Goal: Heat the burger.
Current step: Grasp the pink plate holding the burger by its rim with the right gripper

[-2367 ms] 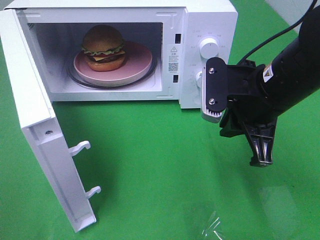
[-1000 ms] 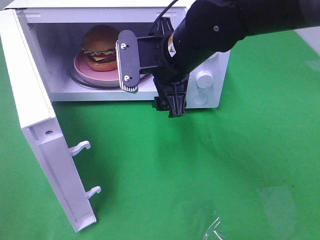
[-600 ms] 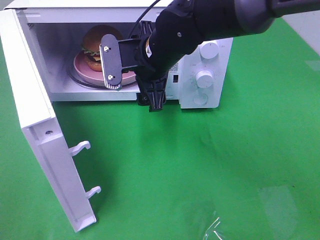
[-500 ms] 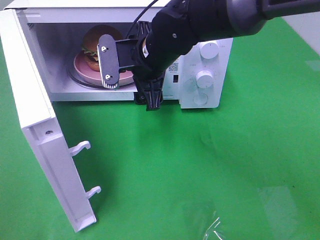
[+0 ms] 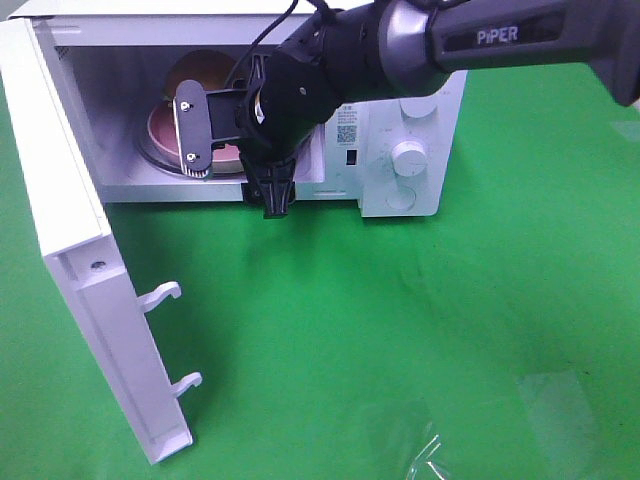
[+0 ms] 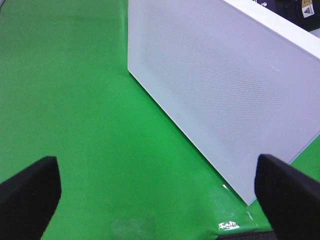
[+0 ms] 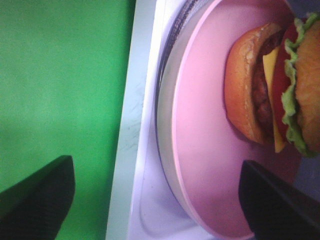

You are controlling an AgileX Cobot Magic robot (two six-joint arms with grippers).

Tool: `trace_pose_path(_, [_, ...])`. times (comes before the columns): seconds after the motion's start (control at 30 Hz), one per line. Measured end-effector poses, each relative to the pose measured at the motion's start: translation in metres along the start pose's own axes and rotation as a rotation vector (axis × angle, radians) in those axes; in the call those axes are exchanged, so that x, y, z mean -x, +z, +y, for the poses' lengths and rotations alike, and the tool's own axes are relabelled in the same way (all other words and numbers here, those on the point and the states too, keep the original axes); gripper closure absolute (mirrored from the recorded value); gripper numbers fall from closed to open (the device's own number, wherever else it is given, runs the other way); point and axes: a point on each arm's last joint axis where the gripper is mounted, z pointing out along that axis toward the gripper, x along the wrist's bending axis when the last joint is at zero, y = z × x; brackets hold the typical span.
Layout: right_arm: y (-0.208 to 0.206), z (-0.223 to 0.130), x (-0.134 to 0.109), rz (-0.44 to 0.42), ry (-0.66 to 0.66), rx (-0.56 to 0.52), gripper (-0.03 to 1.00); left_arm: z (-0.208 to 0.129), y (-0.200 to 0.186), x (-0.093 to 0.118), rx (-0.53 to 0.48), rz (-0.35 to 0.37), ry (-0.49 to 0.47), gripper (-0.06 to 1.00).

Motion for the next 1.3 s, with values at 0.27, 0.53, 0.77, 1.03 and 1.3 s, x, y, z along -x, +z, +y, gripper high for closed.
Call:
trace_pose_path(0.27, [0.028, -0.004, 0.006, -0.020, 0.047, 0.005, 0.12, 0.000, 0.000, 0.000, 0.000, 0.000, 0.000, -0.03])
trace_pose_path(0.53, [0.047, -0.010, 0.005, -0.017, 0.072, -0.002, 0.14, 0.000, 0.000, 0.000, 0.000, 0.000, 0.000, -0.03])
trace_pose_path(0.77, [0.050, -0.014, 0.004, -0.008, 0.100, -0.005, 0.29, 0.000, 0.000, 0.000, 0.000, 0.000, 0.000, -0.03])
trace_pose_path(1.03, [0.052, -0.013, 0.000, 0.030, 0.149, -0.009, 0.65, 0.000, 0.000, 0.000, 0.000, 0.000, 0.000, -0.03])
trace_pose_path(1.3, [0.044, -0.001, 0.002, 0.029, 0.097, 0.014, 0.86, 0.000, 0.000, 0.000, 0.000, 0.000, 0.000, -0.03])
